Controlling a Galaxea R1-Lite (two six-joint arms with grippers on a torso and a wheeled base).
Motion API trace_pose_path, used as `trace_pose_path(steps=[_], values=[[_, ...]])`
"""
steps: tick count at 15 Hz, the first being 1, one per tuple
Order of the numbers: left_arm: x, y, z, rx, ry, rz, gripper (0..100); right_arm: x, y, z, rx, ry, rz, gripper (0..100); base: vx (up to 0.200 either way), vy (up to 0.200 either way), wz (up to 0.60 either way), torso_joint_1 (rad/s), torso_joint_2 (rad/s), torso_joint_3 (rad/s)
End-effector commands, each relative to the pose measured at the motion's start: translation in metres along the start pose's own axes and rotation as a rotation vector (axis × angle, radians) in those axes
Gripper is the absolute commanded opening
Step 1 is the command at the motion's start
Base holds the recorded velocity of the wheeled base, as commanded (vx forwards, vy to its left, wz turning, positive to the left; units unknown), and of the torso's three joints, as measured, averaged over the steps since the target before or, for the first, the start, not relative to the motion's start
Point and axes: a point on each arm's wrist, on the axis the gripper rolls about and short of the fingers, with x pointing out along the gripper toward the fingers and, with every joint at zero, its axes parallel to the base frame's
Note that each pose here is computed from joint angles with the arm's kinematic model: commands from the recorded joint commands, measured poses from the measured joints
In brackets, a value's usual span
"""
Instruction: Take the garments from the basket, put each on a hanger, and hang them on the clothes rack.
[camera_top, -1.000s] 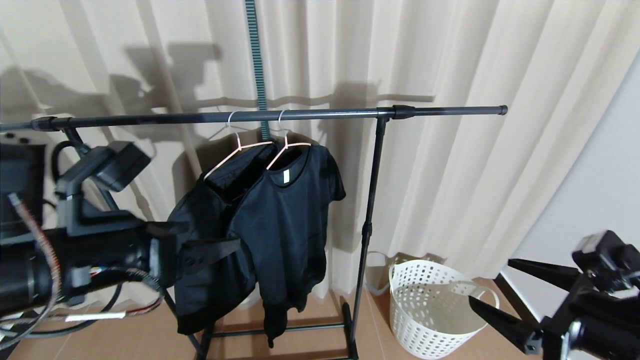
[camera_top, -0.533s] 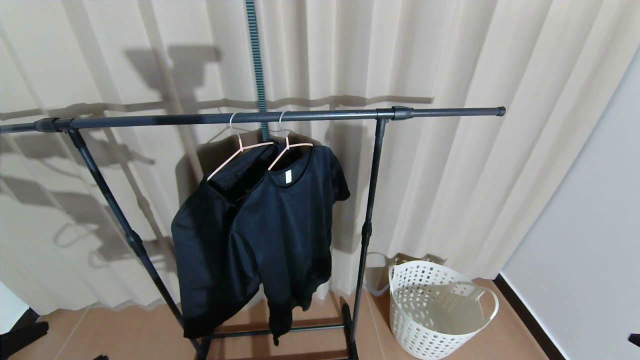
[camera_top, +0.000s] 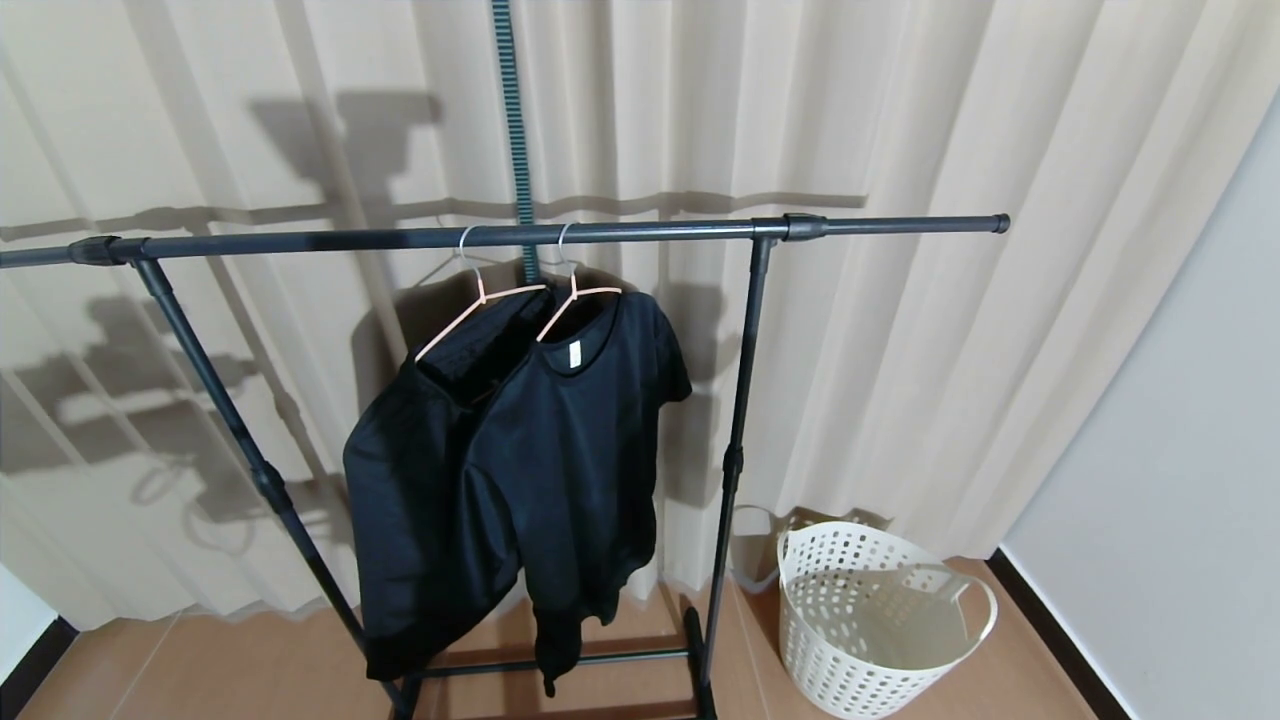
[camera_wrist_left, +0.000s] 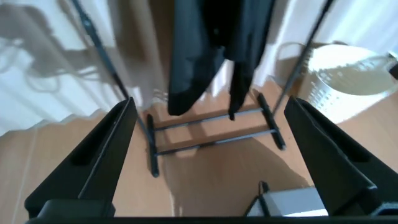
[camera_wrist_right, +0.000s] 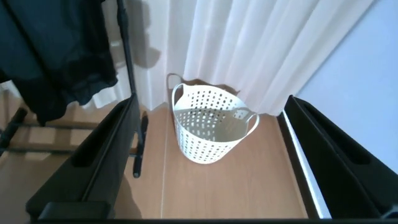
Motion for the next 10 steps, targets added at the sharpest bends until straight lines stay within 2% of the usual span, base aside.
trace_pose_path(steps=[1,2,4,5,6,7,8,10], values=[[-0.010,-0.003,-0.009,-0.031,-0.118,0.061,100,-0.004,0.001,-0.003,0.011,-0.045,-0.018,100,0.000,0.000,0.00,0.000,0.00,0.000],[-0.012,-0.004,-0.009,-0.059,-0.144,-0.013,100,-0.003,0.001,-0.004,0.014,-0.045,-0.007,100,0.000,0.000,0.00,0.000,0.00,0.000],[-0.011,-0.004,-0.011,-0.085,-0.148,-0.044,100,-0.003,0.001,-0.005,0.000,-0.047,0.013,100,0.000,0.000,0.00,0.000,0.00,0.000],[-0.010,-0.005,-0.011,-0.082,-0.157,-0.074,100,-0.002,0.001,-0.005,-0.005,-0.045,-0.006,100,0.000,0.000,0.00,0.000,0.00,0.000],[-0.010,-0.006,-0.010,-0.074,-0.156,-0.145,100,-0.002,0.001,-0.006,-0.007,-0.040,-0.027,100,0.000,0.000,0.00,0.000,0.00,0.000],[-0.009,-0.007,-0.011,-0.073,-0.162,-0.160,100,0.000,0.001,-0.007,-0.013,-0.043,-0.029,100,0.000,0.000,0.00,0.000,0.00,0.000],[-0.009,-0.007,-0.011,-0.073,-0.162,-0.160,100,0.000,0.001,-0.007,-0.013,-0.044,-0.029,100,0.000,0.000,0.00,0.000,0.00,0.000],[-0.007,-0.004,-0.016,-0.087,-0.164,-0.016,100,0.009,0.001,-0.011,-0.005,-0.141,-0.049,100,0.000,0.000,0.00,0.000,0.00,0.000]])
